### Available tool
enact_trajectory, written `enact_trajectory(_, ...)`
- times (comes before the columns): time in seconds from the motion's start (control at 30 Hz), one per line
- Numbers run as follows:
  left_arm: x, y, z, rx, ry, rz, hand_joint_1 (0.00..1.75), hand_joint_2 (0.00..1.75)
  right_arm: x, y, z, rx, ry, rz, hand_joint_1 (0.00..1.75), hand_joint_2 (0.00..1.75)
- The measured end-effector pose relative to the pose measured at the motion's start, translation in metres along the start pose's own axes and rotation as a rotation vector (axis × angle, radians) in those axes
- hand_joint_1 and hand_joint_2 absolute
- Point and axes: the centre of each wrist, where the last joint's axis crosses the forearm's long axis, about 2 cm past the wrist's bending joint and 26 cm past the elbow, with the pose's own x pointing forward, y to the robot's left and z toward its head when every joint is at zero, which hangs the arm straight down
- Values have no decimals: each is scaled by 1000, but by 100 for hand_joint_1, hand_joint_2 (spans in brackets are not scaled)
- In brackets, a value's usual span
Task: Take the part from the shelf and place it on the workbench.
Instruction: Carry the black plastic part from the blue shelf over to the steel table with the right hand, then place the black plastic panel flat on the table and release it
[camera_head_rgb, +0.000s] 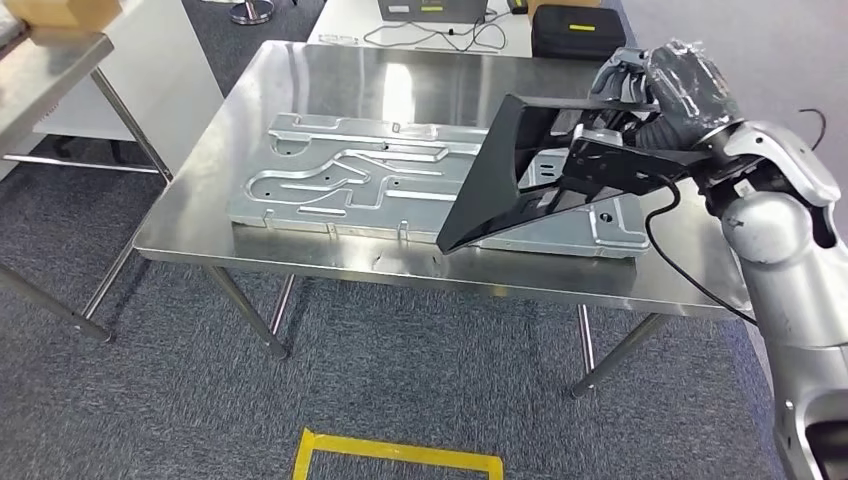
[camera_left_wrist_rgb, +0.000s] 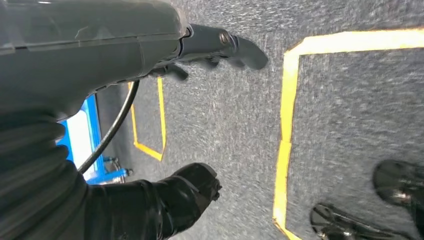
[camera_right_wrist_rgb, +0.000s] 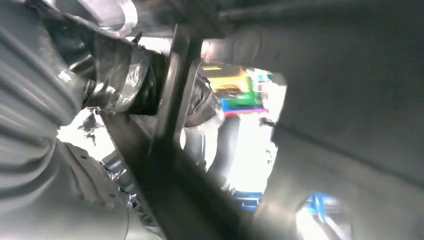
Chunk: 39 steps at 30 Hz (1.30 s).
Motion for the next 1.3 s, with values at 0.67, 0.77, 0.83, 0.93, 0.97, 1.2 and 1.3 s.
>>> enact_trajectory(0.67,12,2,0,-5,-20,9,0,175,-15,-8,-8,34,46,31,175,175)
enact_trajectory(0.77,15,2,0,-4,-25,23,0,175,-18,-7,-10,55,64,35,175,175)
enact_trajectory(0.83,14,3,0,-5,-23,28,0,175,-22,-3,-11,81,88,37,175,175)
enact_trajectory(0.93,13,2,0,-6,-21,35,0,175,-29,1,-15,118,135,51,175,175)
enact_trajectory(0.97,14,3,0,-6,-23,39,0,175,-32,3,-18,126,163,72,175,175)
enact_trajectory(1.2,17,3,0,-56,-48,80,0,175,-50,43,-34,189,358,276,175,175)
enact_trajectory(1.3,17,5,-1,-65,-48,90,0,175,-48,71,-42,251,388,269,175,175)
